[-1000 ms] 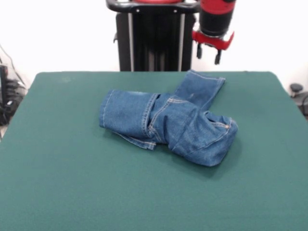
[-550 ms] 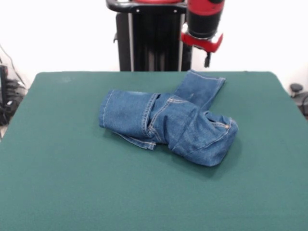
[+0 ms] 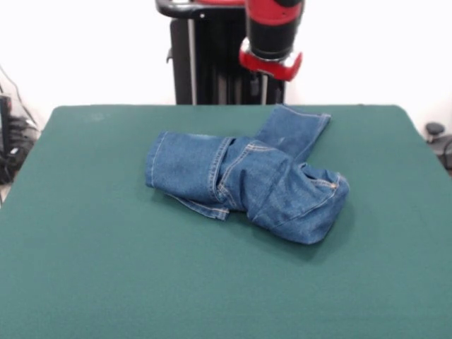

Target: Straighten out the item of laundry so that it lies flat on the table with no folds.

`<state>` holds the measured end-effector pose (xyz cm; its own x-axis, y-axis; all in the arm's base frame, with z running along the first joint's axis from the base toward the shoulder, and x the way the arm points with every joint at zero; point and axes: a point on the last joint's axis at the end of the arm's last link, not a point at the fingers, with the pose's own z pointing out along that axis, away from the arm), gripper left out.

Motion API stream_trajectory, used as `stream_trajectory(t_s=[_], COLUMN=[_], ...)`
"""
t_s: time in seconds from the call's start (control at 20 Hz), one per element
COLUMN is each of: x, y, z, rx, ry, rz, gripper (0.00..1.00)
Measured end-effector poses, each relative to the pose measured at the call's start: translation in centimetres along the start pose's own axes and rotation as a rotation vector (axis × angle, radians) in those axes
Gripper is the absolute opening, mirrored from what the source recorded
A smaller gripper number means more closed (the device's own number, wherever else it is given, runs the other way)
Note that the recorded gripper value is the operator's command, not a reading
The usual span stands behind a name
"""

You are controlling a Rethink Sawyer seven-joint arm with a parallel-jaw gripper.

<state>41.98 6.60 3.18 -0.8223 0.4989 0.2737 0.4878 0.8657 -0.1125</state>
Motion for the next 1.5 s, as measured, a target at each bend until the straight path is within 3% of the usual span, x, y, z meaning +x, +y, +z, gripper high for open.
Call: stream_trajectory(t_s=[0.6, 1.05, 1.3, 1.5], x=[-5.1, -9.4, -10.0, -10.1], y=[-3.0, -4.9, -5.3, -5.2], z=[1.1, 4.1, 5.9, 5.8], rx=[0.015, 0.035, 0.044, 0.048], ry=[-0.045, -0.061, -0.055, -0.054], rz=[-0.035, -0.064, -0.08, -0.089], gripper=[1.0, 1.0, 1.0, 1.0])
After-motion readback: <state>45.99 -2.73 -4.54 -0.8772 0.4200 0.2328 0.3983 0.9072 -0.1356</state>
